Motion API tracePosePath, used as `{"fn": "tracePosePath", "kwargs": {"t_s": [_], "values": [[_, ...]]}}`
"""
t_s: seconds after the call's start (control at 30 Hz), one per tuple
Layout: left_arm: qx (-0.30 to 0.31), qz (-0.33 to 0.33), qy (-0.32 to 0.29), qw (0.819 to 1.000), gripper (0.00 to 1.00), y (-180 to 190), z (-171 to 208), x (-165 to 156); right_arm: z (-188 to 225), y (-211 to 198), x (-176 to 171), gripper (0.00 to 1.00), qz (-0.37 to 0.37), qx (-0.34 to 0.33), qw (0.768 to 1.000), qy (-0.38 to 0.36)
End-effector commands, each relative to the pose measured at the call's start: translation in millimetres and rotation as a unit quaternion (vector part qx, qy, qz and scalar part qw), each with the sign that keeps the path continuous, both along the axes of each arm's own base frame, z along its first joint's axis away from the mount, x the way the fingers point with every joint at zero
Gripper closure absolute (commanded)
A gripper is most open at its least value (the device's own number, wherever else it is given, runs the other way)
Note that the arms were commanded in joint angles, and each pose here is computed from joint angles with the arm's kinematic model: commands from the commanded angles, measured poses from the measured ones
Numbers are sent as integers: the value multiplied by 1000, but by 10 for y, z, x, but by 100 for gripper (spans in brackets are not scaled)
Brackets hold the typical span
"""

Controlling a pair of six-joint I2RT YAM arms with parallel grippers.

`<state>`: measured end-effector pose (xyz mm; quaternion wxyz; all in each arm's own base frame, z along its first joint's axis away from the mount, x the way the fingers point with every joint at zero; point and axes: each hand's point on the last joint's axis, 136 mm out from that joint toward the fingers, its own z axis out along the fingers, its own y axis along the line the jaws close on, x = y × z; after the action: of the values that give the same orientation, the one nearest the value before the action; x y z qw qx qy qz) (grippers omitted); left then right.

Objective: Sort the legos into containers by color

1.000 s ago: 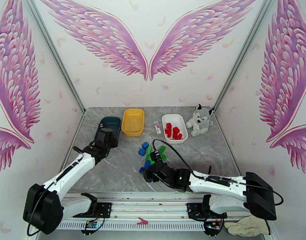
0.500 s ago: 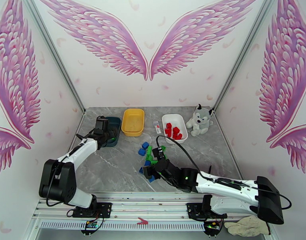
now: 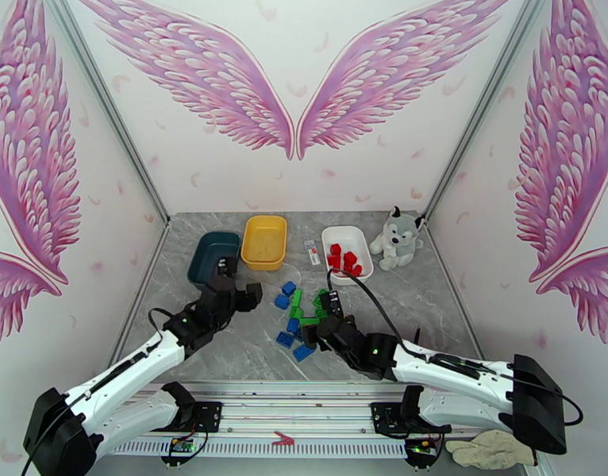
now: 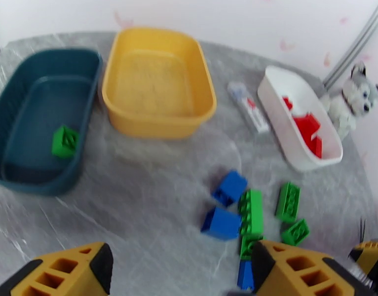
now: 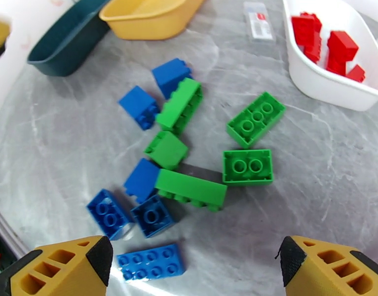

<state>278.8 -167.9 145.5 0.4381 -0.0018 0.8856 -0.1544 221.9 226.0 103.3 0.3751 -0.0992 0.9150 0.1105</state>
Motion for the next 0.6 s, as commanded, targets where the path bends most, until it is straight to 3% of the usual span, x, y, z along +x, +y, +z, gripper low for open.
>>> {"fn": "tracePosePath", "kwargs": {"t_s": [0.0, 0.27, 0.57], "values": [[-26, 24, -4, 999, 22, -4, -159, -140, -199, 161, 12, 7, 18, 6, 999, 26], [-38, 37, -6, 999, 20, 105, -350, -425, -551, 442, 158, 7, 4, -8, 998, 59], [-39, 44, -7, 998, 19, 208, -391, -506, -621, 599, 274, 8, -8, 0, 998, 59]]}}
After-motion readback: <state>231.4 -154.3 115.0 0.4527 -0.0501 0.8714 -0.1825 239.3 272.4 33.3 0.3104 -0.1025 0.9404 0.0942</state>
